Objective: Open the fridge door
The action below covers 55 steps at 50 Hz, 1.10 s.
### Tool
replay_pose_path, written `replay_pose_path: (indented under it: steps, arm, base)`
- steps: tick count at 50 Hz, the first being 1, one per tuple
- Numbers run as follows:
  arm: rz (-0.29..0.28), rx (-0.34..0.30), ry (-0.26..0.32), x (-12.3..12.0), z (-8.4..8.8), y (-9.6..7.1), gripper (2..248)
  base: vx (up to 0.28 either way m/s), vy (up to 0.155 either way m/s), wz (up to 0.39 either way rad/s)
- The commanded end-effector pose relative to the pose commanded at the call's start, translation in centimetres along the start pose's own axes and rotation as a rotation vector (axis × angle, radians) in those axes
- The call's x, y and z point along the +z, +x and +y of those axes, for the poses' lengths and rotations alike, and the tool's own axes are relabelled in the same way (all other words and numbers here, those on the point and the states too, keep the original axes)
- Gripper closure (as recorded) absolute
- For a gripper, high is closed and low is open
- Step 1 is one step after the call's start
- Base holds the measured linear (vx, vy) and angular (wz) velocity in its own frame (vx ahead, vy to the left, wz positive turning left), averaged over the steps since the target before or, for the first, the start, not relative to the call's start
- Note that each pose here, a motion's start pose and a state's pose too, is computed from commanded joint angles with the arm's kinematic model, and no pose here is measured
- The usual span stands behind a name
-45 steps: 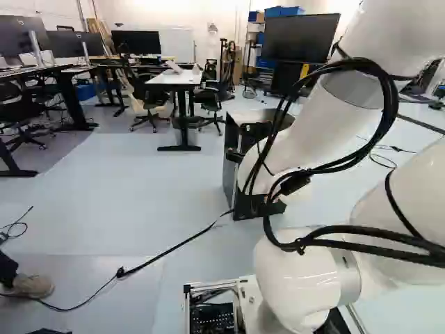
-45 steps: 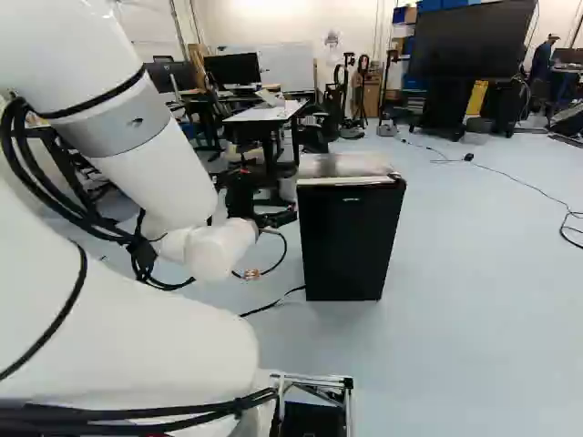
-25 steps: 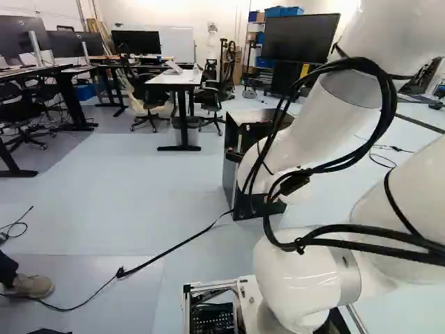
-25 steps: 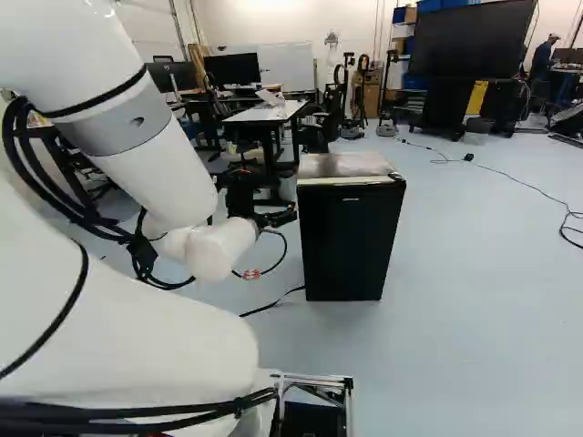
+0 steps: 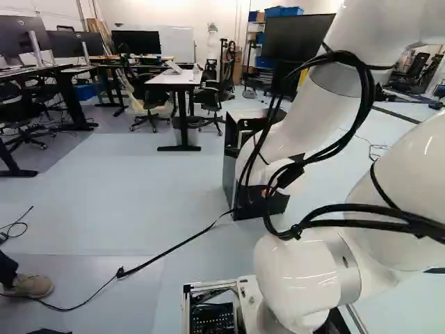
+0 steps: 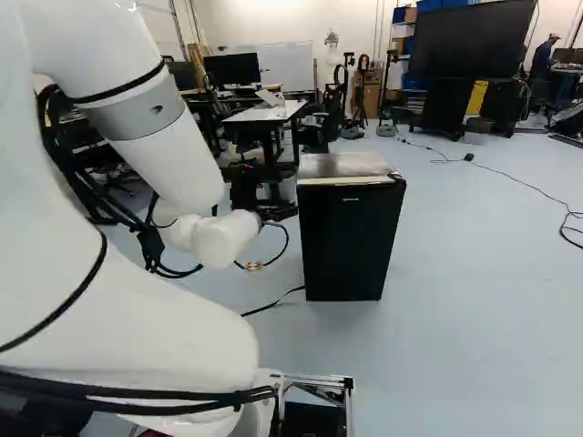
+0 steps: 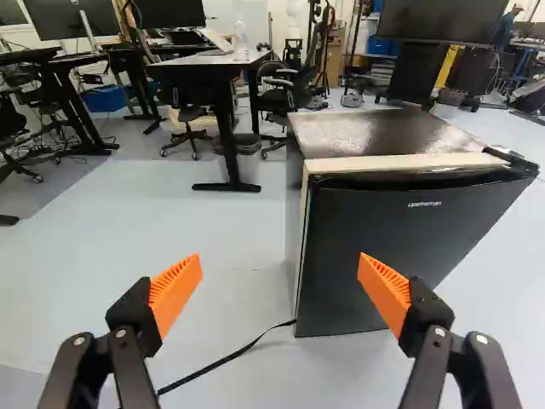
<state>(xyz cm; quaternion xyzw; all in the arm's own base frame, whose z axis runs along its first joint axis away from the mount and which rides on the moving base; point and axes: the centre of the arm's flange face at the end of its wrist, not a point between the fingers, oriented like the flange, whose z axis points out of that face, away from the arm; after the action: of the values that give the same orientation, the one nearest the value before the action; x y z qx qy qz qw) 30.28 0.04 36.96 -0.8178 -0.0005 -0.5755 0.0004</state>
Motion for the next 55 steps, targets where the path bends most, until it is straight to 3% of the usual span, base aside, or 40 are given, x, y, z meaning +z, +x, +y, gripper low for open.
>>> replay_pose_path:
  steps: [30, 55]
  arm:
    - [-0.007, -0.008, 0.03, 3.6, -1.2, 1.6, 3]
    - [-0.008, 0.005, 0.047, 6.9, -3.4, 2.8, 3]
  base:
    - [0.0, 0.0, 0.0]
    - [0.0, 0.0, 0.0]
